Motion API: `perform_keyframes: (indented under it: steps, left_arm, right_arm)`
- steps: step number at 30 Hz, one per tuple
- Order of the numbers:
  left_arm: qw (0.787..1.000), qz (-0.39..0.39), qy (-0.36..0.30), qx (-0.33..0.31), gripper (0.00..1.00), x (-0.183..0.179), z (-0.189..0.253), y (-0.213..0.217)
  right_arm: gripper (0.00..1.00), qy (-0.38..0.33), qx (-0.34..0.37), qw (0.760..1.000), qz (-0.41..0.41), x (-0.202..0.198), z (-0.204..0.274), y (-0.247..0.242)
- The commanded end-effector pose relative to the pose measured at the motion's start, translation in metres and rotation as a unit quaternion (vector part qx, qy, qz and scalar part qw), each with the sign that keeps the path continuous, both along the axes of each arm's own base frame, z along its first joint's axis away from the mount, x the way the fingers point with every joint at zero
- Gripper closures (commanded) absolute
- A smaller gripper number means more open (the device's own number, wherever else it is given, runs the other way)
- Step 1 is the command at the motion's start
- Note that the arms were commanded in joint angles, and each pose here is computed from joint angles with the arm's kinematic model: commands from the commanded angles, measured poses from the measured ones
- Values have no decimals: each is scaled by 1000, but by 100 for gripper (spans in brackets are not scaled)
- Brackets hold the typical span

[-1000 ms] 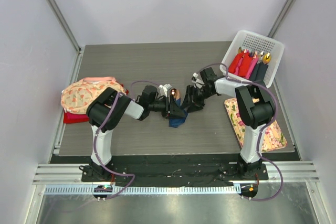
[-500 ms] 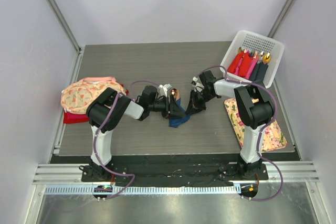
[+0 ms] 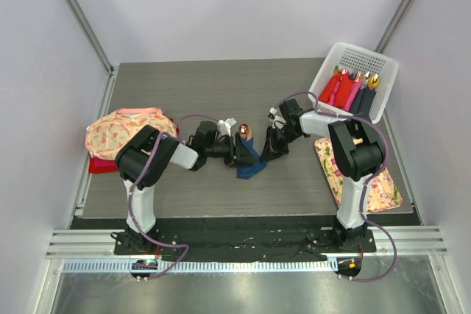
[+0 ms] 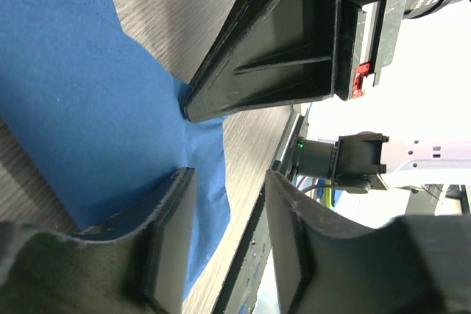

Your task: Place the utensils on the paper napkin and roll it up

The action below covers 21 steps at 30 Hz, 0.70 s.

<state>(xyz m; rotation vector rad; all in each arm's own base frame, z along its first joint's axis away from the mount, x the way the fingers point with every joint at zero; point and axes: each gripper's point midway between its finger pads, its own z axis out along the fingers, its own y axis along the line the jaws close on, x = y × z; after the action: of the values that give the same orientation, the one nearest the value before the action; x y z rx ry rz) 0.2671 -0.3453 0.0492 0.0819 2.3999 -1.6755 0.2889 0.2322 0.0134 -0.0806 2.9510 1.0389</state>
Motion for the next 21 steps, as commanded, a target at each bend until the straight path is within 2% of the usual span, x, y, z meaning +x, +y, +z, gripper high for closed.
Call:
perform_keyframes:
  steps: [1,2,3,5,6,8,9,11,12,15,18,21]
  left_arm:
    - [1000,2,-11,2,56,-2,10,4]
    - [1000,-4,-10,12,58,-4,5,6]
    - [1000,-6,-5,25,66,-7,-1,8]
    - [999,-14,-3,45,73,-11,-10,12]
    - [998,-24,-4,62,80,-15,-19,17]
    - [996,-31,5,82,89,-20,-31,21]
    - [995,-38,3,90,91,-23,-36,24]
    - [994,-43,8,97,95,-26,-43,26]
    - [994,-45,8,100,96,-27,-45,27]
    - [994,-48,8,101,96,-27,-48,26]
    - [993,-49,8,105,97,-26,-50,27]
    - [993,-48,9,107,97,-26,-53,27]
  right_arm:
    - [99,15,-69,997,12,-16,-27,-20]
    - [99,16,-69,997,12,-16,-27,-20]
    - [99,14,-68,997,11,-15,-26,-21]
    - [99,14,-67,998,11,-15,-26,-20]
    - [99,13,-66,998,14,-16,-25,-20]
    - [99,10,-57,998,16,-15,-22,-17]
    - [94,4,-50,999,17,-12,-17,-14]
    - [81,-4,-31,999,19,-9,-9,-8]
    - [68,-17,-22,1000,13,-1,-3,-6]
    - [50,-47,-2,999,10,17,13,3]
    - [44,-69,5,998,8,34,21,10]
    - [44,-75,4,997,5,45,20,14]
